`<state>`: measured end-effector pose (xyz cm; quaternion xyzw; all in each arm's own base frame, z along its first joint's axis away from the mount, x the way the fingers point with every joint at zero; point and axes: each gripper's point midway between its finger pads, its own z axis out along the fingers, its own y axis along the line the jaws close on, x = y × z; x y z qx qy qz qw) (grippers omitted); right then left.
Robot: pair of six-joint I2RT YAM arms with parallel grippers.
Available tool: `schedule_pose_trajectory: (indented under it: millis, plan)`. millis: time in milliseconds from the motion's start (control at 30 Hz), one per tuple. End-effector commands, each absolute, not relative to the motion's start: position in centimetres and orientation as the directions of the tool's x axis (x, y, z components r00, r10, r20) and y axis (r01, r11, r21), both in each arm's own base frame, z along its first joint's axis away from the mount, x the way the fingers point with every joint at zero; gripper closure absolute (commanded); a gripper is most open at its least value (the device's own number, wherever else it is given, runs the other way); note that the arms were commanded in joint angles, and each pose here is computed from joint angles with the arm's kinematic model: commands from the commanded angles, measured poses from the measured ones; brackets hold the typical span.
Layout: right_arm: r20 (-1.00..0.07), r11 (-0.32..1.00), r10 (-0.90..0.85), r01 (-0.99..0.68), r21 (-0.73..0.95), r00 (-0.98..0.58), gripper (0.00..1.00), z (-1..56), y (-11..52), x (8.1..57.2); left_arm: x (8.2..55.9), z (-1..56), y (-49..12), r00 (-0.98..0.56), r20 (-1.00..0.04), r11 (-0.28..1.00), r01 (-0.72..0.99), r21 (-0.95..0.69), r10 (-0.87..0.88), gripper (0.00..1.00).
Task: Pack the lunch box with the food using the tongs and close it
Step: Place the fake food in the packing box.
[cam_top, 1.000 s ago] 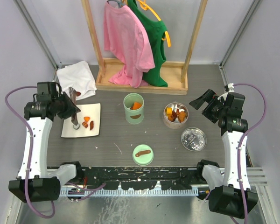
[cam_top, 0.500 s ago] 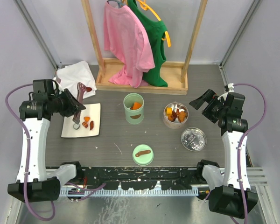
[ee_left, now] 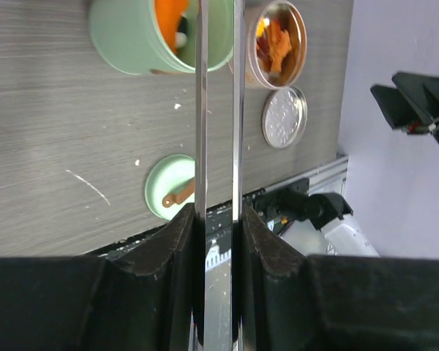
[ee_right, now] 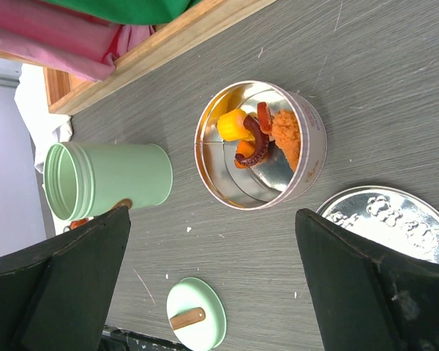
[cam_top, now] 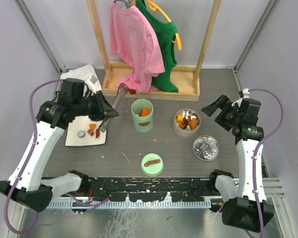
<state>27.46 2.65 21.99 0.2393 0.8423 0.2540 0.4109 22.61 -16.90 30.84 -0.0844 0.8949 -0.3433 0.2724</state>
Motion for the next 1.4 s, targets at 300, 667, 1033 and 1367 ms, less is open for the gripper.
schedule_pose_trajectory:
  millis: [300, 667, 1033, 1367]
  plan:
    - [-0.626, 0.775, 0.596, 0.156, 0.612, -0.503, 0.0, 23.8, 2.3, 27.6, 23.8, 32.5, -28.8, -0.845, -0.504, 0.679, 0.265, -0.685, -0.179, 0.92]
    - [-0.656, 0.797, 0.581, 0.175, 0.578, -0.482, 0.0, 24.3, 1.6, 27.4, 23.0, 28.4, -35.6, -0.871, -0.491, 0.707, 0.342, -0.62, -0.009, 0.92]
    - [-0.666, 0.805, 0.573, 0.18, 0.565, -0.477, 0.0, 24.4, 1.3, 27.3, 22.8, 24.8, -40.9, -0.883, -0.459, 0.709, 0.384, -0.592, 0.095, 0.92]
    - [-0.666, 0.807, 0.572, 0.186, 0.561, -0.479, 0.0, 24.3, 1.2, 27.4, 21.5, 22.7, -41.9, -0.895, -0.388, 0.717, 0.418, -0.557, 0.221, 0.91]
